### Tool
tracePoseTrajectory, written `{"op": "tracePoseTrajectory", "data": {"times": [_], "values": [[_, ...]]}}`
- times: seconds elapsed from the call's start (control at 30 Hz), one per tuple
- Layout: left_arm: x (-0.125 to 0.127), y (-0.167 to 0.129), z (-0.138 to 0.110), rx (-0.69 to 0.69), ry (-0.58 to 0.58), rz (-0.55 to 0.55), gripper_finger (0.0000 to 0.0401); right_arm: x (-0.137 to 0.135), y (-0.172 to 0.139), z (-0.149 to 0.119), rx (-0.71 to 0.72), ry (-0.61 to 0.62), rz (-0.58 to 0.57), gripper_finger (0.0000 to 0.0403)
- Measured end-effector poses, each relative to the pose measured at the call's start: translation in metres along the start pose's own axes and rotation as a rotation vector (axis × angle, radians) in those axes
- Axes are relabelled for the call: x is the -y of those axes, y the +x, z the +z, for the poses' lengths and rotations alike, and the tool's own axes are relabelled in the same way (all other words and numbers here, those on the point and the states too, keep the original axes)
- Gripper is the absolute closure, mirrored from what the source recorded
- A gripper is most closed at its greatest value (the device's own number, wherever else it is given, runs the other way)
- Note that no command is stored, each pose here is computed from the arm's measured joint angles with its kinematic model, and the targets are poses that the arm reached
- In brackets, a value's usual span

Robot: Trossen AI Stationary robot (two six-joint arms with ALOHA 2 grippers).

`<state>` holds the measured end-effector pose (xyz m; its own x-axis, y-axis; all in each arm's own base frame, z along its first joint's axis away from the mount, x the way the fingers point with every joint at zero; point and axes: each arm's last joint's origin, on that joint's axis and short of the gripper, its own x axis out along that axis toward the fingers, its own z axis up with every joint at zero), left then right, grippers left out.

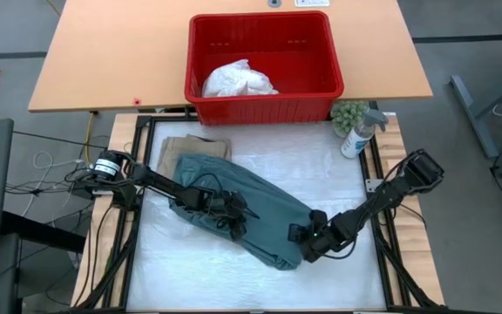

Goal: Fold Laundry from Bin
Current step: Fold the blue pants in the red bin

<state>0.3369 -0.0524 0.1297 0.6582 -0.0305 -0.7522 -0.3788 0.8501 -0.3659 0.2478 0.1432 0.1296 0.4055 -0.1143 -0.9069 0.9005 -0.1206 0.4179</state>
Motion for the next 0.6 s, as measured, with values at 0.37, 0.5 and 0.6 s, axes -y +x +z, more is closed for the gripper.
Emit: {"op": "tracePoseTrajectory", "data": {"times": [0.37, 0.5, 0.6], "values": [[0.001, 0.0, 0.001, 0.01, -0.021, -0.014, 0.0401, 0.01, -0.009, -0.006, 0.044, -0.042, -0.067, 0.0375], [0.004, 0.0, 0.004, 0.052, -0.048, -0.036, 0.0401, 0.017, -0.029, -0.009, 0.067, -0.104, -0.181, 0.0375], [0.008, 0.0, 0.007, 0.074, -0.059, -0.084, 0.0401, 0.014, -0.048, -0.008, 0.082, -0.127, -0.262, 0.0375]]}}
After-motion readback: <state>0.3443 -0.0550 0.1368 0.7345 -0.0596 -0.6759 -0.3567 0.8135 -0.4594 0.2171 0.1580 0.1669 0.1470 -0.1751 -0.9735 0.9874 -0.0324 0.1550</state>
